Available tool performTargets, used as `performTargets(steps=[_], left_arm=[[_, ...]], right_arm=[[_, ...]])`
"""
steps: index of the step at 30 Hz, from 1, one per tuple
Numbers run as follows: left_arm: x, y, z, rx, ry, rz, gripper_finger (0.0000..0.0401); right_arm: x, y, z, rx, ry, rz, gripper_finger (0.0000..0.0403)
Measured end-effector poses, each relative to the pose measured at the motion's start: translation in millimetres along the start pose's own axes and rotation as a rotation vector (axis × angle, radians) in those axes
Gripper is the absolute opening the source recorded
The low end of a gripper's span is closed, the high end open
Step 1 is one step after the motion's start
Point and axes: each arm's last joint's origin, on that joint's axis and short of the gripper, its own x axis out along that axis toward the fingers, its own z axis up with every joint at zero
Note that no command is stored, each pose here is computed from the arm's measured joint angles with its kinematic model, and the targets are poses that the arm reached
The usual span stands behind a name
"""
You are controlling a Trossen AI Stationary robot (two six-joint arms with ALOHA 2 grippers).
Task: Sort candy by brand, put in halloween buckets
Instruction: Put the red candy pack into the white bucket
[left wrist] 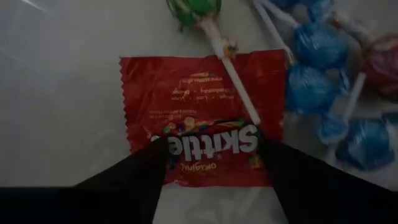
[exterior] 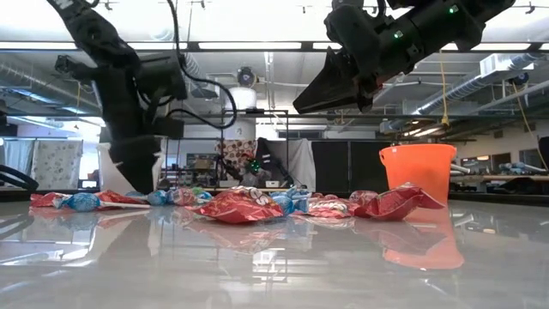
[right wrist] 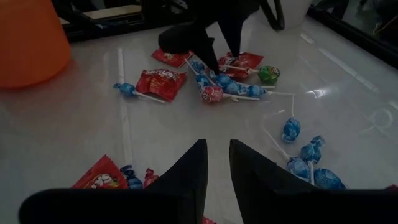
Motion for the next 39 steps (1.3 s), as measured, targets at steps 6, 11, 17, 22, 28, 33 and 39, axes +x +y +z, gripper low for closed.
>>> performTargets(steps=[6, 11, 17, 22, 28, 33, 39], left_arm=[[15.1, -3.0, 4.5, 0.03, 0.001, 0.038, 0.0256], [12.5, -4.6, 9.6, 0.031, 0.01, 0.005, 0.0142], [-7.2, -2.9, 19.4, 0.048, 0.101, 0.012, 0.0012], [-41.2, 1.4, 38.5, 0.055, 0.1, 0.084, 0.002], [-65.6, 3.7, 49.0, 0.01, 0.049, 0.078, 0.0019], [-48.4, -2.5, 38.6, 0.009, 0.044, 0.052, 0.0074], [-19.9, 2.1, 14.8, -0.063, 0.042, 0.08, 0.0189]], right_arm=[[0.0, 0.2, -0.9, -0.006, 0.012, 0.013, 0.008], [0.0, 0.6, -1.5, -0.025, 0.022, 0.031, 0.008], [0.0, 0.3, -2.5, -0.03, 0.033, 0.029, 0.008], [-0.1, 0.4, -3.2, -0.032, 0.042, 0.038, 0.008], [-0.1, 0.6, -3.3, -0.039, 0.044, 0.044, 0.008], [-0.1, 0.5, -3.8, -0.042, 0.049, 0.046, 0.008], [-0.2, 0.2, -4.8, -0.046, 0.06, 0.045, 0.008]])
